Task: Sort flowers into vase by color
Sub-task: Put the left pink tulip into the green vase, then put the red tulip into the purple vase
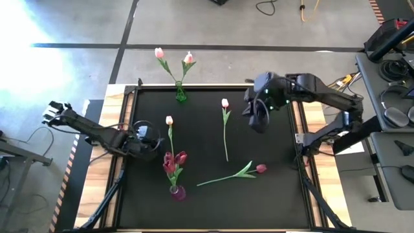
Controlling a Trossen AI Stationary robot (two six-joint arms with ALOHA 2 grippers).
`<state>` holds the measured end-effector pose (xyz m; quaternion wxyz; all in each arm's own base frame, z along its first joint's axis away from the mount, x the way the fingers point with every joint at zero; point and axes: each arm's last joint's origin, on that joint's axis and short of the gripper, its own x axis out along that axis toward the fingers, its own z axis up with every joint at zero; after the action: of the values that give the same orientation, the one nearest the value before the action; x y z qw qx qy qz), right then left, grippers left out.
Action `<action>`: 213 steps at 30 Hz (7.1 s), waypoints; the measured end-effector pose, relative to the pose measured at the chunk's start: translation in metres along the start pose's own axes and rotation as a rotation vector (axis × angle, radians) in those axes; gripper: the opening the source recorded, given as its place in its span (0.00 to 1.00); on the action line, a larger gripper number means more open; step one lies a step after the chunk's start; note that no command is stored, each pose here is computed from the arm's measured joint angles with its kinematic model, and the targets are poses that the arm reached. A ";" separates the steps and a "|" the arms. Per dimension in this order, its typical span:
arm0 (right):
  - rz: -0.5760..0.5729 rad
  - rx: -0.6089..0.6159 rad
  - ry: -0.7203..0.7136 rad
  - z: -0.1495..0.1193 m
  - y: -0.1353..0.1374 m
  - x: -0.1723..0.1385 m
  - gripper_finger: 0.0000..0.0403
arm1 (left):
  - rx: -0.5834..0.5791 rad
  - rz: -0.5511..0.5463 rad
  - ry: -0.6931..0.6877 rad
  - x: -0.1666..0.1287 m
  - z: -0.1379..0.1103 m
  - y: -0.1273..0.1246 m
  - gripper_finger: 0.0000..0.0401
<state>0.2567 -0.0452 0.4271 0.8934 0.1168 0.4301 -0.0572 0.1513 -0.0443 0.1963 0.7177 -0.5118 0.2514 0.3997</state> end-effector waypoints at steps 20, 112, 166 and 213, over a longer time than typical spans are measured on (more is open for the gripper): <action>0.134 0.041 -0.102 -0.049 -0.059 0.065 0.02 | 0.023 0.267 0.110 0.069 0.081 -0.038 0.43; 0.125 0.037 -0.152 -0.045 -0.060 0.061 0.02 | 0.179 0.221 -0.194 0.076 0.148 -0.082 0.00; 0.077 0.046 -0.253 -0.035 -0.061 0.059 0.02 | 0.637 -0.024 -1.171 0.014 0.299 -0.100 0.00; 0.076 0.009 -0.355 -0.047 -0.050 0.015 0.02 | 0.975 -0.010 -0.468 -0.123 0.229 -0.141 0.38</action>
<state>0.2206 -0.0813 0.3797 0.9562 0.1247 0.2608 -0.0451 0.1895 0.1087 0.4461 0.9107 -0.0181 0.2386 0.3368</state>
